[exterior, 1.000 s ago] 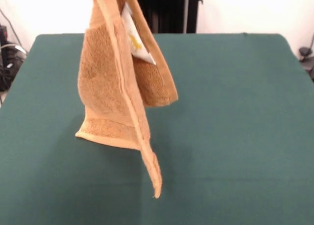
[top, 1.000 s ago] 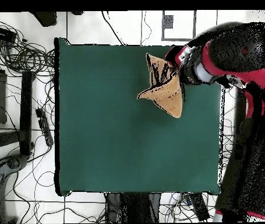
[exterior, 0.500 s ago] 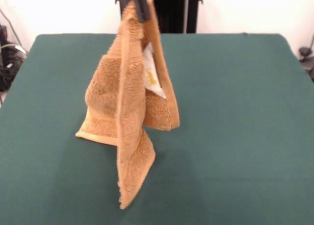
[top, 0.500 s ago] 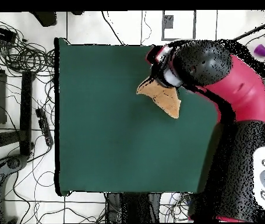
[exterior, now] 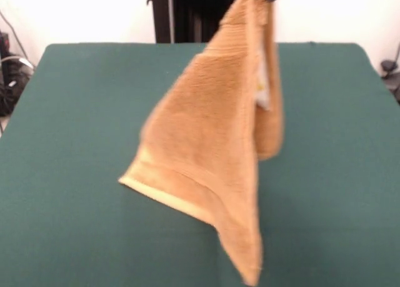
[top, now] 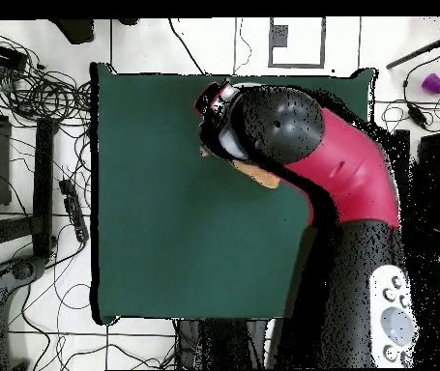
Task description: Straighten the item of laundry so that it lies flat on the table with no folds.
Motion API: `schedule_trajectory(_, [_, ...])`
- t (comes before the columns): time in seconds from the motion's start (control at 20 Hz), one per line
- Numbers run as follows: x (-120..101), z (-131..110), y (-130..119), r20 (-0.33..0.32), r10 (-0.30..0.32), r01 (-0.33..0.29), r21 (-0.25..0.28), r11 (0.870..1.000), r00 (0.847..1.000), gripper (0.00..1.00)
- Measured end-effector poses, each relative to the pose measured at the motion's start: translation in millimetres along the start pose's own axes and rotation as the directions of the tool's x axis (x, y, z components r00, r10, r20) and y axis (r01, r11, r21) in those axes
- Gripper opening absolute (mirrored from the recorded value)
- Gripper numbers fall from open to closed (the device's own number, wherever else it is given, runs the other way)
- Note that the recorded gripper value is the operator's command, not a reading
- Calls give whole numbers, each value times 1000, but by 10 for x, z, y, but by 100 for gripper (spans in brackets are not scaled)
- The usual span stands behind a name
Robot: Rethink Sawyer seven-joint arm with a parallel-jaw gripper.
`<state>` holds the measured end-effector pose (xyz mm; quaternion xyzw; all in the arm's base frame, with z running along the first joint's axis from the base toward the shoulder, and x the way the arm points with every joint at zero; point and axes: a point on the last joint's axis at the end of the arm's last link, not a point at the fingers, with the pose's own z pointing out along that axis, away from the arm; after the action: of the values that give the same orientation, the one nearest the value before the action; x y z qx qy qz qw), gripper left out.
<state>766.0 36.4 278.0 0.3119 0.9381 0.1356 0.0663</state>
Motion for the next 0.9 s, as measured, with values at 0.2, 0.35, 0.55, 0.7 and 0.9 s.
schedule_trajectory(0.2, [268, -17, 81, 5, 12, -12, -24, 1000, 1000, 0])
schedule_trajectory(0.35, [372, -6, 38, 26, 38, -37, -43, 998, 999, 0])
schedule_trajectory(0.55, [423, 112, -124, 82, 88, -81, -86, 993, 993, 0])
schedule_trajectory(0.7, [381, 313, -345, 150, 124, -108, -113, 988, 981, 0])
schedule_trajectory(0.9, [393, 630, -638, 238, 108, -85, -105, 991, 965, 0])
